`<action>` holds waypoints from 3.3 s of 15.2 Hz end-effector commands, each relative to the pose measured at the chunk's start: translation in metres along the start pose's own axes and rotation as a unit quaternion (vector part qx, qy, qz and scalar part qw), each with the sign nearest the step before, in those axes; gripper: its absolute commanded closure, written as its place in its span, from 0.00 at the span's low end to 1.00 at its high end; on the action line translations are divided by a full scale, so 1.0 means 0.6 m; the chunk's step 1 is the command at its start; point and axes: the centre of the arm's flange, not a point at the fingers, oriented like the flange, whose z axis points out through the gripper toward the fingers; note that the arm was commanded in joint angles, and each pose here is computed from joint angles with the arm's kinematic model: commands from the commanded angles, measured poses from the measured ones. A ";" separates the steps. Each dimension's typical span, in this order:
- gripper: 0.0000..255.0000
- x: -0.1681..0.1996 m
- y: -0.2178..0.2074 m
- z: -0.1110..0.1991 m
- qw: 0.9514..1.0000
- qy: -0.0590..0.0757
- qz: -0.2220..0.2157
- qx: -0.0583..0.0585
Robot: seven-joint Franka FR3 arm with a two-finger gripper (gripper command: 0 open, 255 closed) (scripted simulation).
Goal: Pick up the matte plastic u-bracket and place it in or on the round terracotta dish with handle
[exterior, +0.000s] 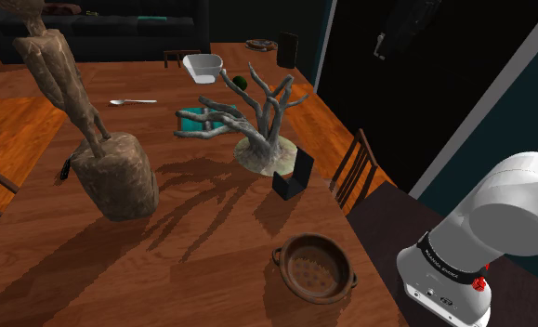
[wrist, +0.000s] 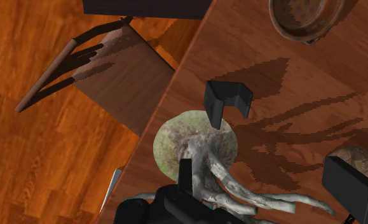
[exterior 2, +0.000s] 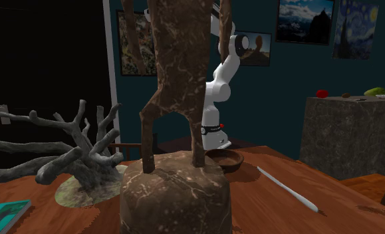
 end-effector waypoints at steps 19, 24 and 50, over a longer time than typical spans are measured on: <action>0.00 0.055 -0.141 0.377 0.997 -0.037 0.060 -0.040; 0.00 0.068 -0.173 0.484 0.995 -0.048 0.077 -0.050; 1.00 0.075 -0.205 0.693 0.991 -0.061 0.099 -0.065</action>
